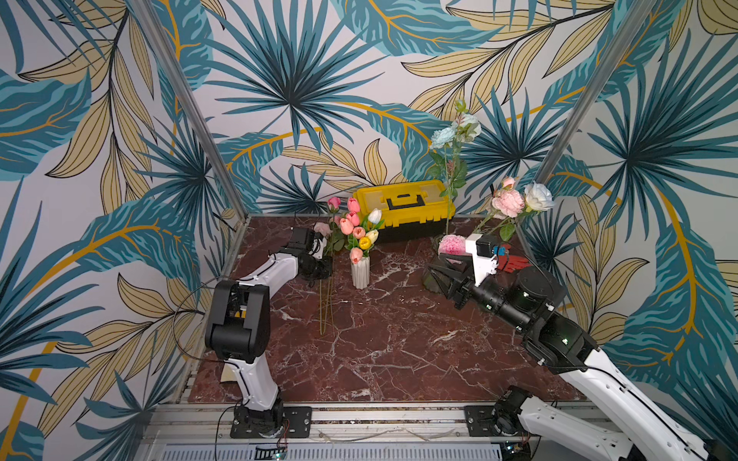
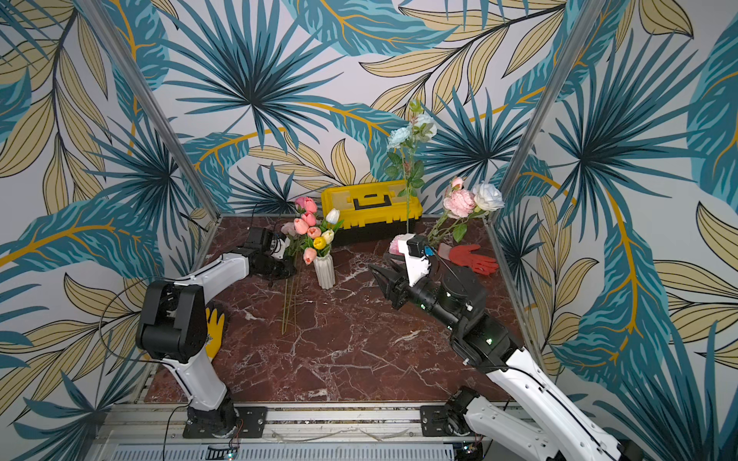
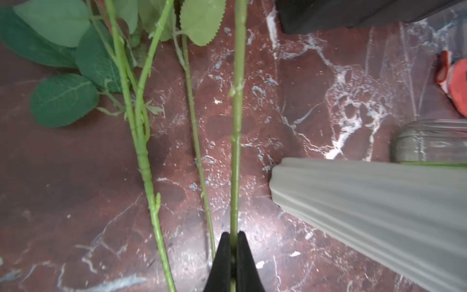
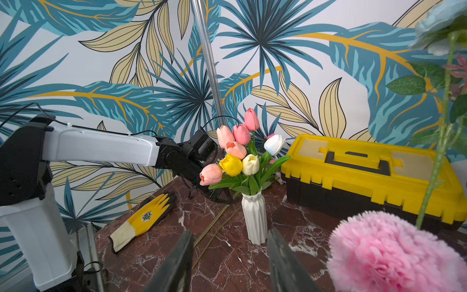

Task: Pick out pink flowers from the vase
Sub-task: Place the flower at the center of the board, then pick up the flower from the vase.

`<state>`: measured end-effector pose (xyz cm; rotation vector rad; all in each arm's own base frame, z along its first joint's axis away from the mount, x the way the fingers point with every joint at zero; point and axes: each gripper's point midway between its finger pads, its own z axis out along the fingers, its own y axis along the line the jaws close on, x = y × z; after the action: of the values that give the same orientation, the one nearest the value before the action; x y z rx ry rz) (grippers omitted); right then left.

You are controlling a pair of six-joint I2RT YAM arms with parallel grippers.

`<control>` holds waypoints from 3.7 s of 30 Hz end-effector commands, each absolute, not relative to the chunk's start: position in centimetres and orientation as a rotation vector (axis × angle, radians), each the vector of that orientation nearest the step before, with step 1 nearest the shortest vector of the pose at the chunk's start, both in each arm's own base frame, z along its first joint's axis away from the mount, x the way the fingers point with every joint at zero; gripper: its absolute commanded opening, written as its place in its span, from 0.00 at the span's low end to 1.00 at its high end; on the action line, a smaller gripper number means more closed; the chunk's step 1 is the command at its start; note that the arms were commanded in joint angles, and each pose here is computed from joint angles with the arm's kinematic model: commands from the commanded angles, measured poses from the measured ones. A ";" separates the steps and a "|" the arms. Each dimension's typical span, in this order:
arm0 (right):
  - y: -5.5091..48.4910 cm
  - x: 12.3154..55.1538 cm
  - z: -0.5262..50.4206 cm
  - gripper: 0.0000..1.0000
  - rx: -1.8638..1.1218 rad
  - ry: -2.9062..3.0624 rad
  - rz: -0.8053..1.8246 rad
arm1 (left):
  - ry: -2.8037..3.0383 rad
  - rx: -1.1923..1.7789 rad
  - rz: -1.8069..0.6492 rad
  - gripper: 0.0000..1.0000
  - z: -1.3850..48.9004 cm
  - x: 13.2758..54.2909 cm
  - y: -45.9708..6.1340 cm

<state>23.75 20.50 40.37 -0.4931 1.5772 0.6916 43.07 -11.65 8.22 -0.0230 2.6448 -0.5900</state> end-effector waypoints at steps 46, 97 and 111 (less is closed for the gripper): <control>10.7 30.1 40.2 0.47 0.218 2.125 0.326 | 2.071 0.167 -0.585 0.42 25.6 28.0 -13.4; 4.8 44.2 36.7 0.43 0.522 1.969 -0.072 | 1.951 0.283 -0.573 0.50 27.8 25.8 -14.8; 4.0 44.3 35.4 0.26 0.530 1.942 -0.112 | 1.953 0.282 -0.571 0.50 27.6 25.8 -14.8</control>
<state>44.42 4.51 34.60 0.5305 1.9829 -0.0948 25.84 -14.78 28.23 0.2714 1.9619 -0.5796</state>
